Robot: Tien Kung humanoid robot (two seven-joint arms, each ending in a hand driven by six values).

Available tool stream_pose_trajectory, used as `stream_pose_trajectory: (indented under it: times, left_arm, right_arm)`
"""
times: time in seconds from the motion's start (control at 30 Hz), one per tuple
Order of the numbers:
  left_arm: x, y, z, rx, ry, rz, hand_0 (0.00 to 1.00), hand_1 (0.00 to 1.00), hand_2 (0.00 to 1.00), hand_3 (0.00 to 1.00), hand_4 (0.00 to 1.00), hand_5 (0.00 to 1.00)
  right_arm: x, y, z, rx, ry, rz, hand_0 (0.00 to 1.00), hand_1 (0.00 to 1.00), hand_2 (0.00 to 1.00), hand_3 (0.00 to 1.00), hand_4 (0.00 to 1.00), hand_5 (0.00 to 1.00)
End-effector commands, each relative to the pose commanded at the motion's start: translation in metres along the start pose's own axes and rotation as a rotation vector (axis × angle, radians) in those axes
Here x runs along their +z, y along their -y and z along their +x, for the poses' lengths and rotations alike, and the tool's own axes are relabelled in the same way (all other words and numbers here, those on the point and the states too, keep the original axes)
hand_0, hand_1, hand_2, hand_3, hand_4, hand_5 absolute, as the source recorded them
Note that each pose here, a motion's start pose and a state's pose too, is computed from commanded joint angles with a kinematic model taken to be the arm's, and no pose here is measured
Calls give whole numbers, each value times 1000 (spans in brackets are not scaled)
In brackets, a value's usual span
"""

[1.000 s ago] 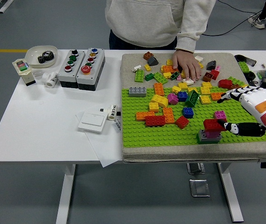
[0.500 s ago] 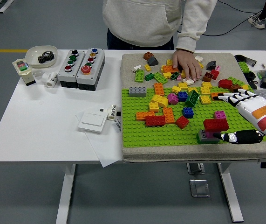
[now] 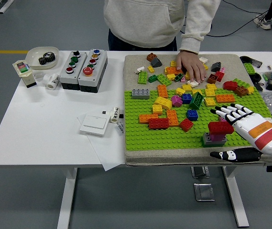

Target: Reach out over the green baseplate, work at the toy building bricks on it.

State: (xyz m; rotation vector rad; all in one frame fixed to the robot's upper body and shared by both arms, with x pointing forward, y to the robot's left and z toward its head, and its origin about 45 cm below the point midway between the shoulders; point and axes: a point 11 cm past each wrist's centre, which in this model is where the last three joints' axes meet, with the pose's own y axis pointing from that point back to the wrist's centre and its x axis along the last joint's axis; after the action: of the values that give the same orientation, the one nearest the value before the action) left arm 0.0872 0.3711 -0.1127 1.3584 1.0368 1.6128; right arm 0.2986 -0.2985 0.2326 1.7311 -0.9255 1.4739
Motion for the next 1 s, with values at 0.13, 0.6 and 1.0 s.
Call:
stream_pose_trajectory:
  times: [0.13,0.6,1.0]
  left_arm:
    - [0,0,0,0,-1,1,603,683,649,550,562,612]
    - [-2,0,0,1,8,5,603,683,650,549,562,612]
    - [-3,0,1,2,14,6,602,683,649,549,561,612]
  right_arm:
    - [1,-2,-7,-12,-7,0,998,991,998,998,998,981]
    - [4,-10,-23,-49,-21,-2,998,984,998,998,998,979]
    - [-4,-14,-15,-2,-27,38,998,965,988,998,998,956]
